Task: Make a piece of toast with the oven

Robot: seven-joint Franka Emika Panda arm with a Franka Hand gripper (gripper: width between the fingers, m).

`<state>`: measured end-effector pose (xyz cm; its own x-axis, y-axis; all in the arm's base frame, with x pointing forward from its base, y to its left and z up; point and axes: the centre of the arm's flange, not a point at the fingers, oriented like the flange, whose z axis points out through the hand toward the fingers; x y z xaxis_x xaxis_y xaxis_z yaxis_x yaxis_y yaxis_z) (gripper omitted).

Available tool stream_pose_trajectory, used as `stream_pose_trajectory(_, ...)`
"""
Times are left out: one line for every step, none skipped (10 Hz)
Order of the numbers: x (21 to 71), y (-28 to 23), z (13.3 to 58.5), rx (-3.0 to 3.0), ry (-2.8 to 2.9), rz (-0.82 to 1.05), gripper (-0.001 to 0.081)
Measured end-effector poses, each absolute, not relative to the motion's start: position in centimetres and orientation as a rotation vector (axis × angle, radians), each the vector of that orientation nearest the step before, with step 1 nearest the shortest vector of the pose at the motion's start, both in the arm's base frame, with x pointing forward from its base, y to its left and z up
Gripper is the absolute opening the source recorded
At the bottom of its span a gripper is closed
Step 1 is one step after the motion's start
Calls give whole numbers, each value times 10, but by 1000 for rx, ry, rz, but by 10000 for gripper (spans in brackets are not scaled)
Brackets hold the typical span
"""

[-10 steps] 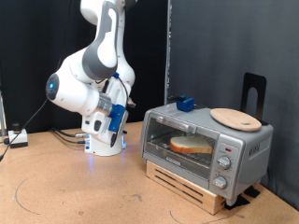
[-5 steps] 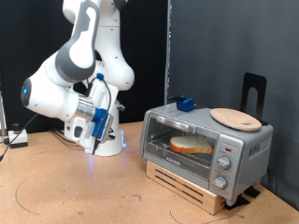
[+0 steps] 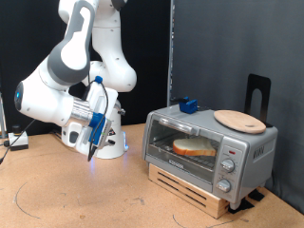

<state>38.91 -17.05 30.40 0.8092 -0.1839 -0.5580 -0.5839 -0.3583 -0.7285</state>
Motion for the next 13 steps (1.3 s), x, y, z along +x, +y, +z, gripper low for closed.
stream_pose_trajectory(402,-170,303,-1883,587,476,808)
stream_pose_trajectory(414,-168,302,-1851,580,507,808)
stream_pose_trajectory(426,-168,300,-1841,569,526,808)
stream_pose_trajectory(439,-165,297,-1840,551,532,808)
stream_pose_trajectory(452,-163,295,-1840,554,528,808)
stream_pose_trajectory(461,-162,292,-1836,555,535,808)
stream_pose_trajectory(460,-162,292,-1835,555,536,808)
stream_pose_trajectory(463,-161,293,-1821,551,524,808)
stream_pose_trajectory(469,-161,296,-1795,519,539,808)
stream_pose_trajectory(479,-158,300,-1757,443,599,808)
stream_pose_trajectory(490,-156,302,-1737,357,664,808)
stream_pose_trajectory(502,-155,300,-1755,282,705,808)
stream_pose_trajectory(516,-152,295,-1798,245,696,808)
